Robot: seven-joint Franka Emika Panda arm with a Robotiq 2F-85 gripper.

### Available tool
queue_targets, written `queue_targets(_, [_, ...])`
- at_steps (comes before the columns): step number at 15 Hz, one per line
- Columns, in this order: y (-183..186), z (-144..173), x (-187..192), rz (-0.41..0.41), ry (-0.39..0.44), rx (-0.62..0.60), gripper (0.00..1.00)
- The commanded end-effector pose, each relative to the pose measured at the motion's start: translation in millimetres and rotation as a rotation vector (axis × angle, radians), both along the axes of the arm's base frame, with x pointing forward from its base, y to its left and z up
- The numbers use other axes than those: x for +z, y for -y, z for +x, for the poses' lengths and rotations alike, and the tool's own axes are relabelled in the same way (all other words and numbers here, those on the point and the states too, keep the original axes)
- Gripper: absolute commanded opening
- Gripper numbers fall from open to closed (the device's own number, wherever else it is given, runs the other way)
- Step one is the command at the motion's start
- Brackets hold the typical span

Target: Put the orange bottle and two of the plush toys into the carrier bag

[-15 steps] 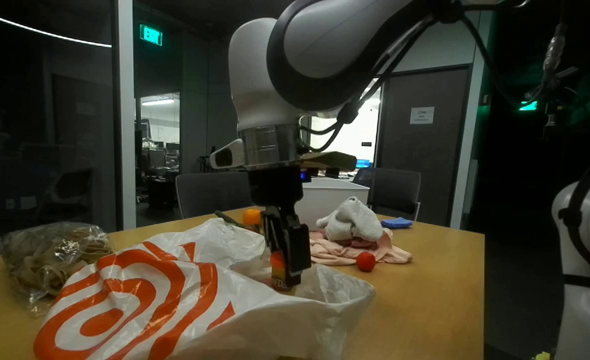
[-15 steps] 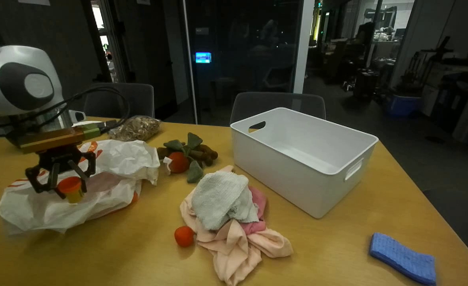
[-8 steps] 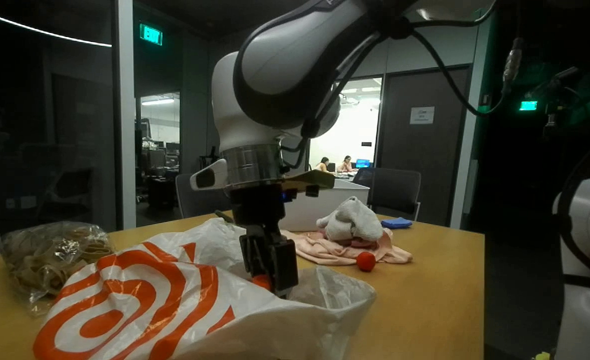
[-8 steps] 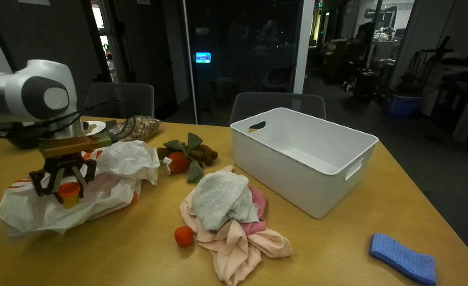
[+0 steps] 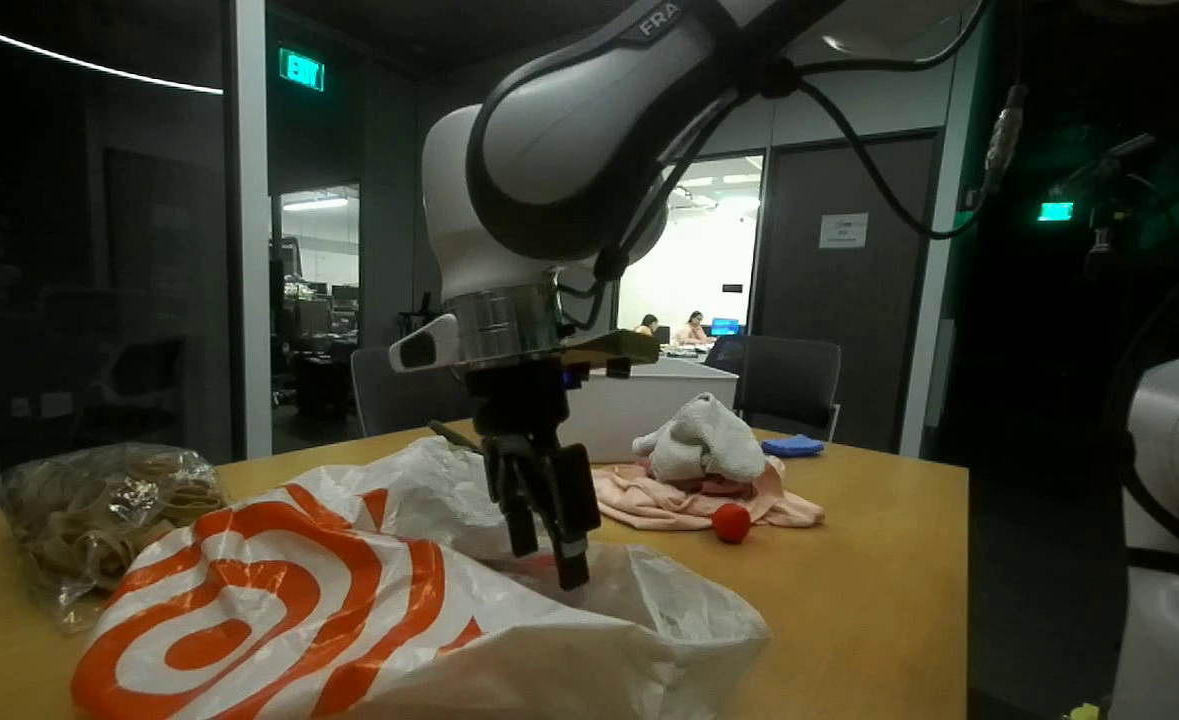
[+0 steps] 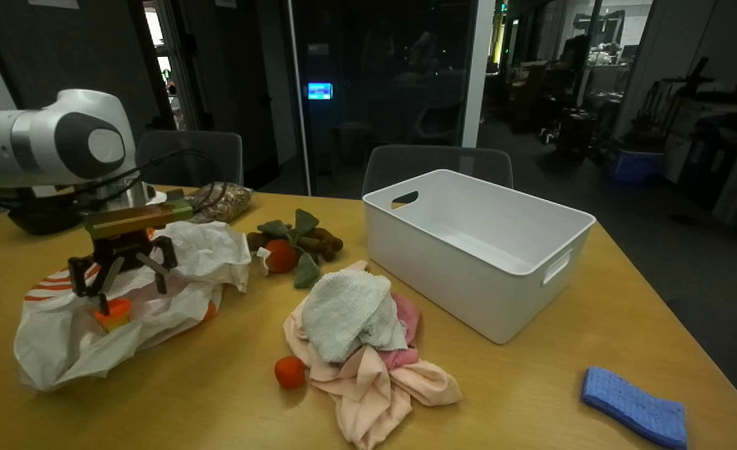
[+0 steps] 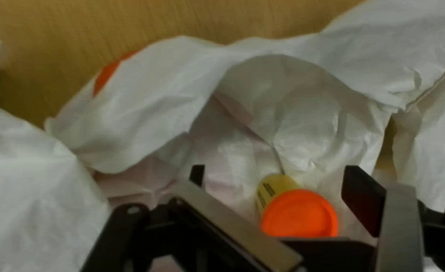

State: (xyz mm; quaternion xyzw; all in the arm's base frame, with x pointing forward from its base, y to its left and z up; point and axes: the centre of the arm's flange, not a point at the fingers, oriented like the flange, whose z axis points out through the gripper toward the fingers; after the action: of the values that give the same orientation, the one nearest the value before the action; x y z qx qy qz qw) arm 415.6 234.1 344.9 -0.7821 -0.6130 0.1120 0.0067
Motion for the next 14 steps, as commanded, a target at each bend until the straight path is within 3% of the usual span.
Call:
queue_targets(1, [28,-6,36,-0.14,0.099,-0.084,1.0])
queue_targets(4, [66,-11,55,-0.227,0.126,-0.236,1.0])
queue_targets(7, [111,-18,55,-0.278,0.096,-0.402,1.0])
queue_targets(14, [206,-18,10,-0.306,0.053,-0.742,1.0])
